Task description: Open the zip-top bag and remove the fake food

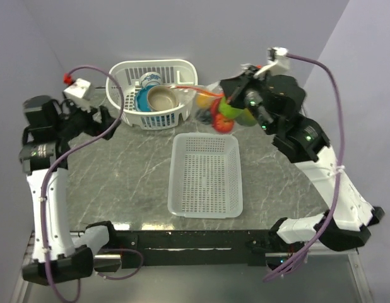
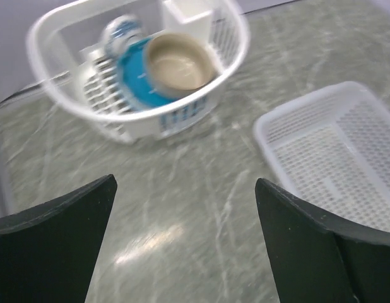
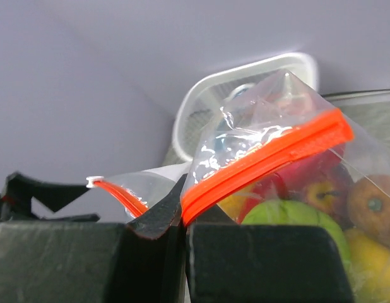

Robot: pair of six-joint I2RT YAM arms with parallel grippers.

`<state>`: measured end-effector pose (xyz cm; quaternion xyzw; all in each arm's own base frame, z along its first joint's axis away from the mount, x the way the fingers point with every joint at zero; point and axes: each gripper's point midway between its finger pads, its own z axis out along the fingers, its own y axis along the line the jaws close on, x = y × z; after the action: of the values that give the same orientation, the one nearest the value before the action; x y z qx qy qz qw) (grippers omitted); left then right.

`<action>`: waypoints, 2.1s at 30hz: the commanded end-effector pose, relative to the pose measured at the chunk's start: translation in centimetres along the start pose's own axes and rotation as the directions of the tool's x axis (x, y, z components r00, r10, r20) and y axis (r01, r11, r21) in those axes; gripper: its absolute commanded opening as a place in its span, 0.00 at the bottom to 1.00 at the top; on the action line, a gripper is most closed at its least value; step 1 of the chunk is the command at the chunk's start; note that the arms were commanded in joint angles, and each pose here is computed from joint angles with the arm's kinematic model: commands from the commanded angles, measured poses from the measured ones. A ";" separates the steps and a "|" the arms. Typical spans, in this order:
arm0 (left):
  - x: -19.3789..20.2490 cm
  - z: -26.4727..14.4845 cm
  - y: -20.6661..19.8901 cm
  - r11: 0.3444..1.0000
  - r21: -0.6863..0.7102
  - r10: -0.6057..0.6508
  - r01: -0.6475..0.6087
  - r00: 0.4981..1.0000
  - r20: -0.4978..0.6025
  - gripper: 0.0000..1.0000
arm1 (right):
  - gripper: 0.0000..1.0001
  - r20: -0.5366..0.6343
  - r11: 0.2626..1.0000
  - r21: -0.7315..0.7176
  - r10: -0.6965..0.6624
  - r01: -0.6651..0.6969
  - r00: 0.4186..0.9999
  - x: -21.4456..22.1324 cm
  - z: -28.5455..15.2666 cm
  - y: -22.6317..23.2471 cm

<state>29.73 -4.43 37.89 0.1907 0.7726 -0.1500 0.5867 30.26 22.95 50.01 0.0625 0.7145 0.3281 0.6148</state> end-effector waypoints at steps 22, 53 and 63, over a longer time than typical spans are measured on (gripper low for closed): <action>7.6 -6.8 0.2 0.983 0.167 0.028 -0.078 0.958 0.284 0.97 | 0.00 -0.701 0.749 -0.247 0.301 -0.616 0.647 30.0 12.4 14.0; 13.0 2.2 -6.3 0.759 0.641 -0.125 -0.111 0.942 0.310 0.97 | 0.00 -0.708 0.640 0.151 0.602 -0.753 0.370 31.4 15.2 0.0; 13.7 3.3 -5.4 0.772 0.594 -0.024 -0.228 0.922 0.386 0.99 | 0.00 -0.712 0.642 0.113 0.584 -0.758 0.389 29.0 15.4 0.9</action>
<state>24.91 -8.71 19.58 0.4114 0.6181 -0.3984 0.5384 37.63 44.04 19.00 0.1877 0.7878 0.5805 0.0840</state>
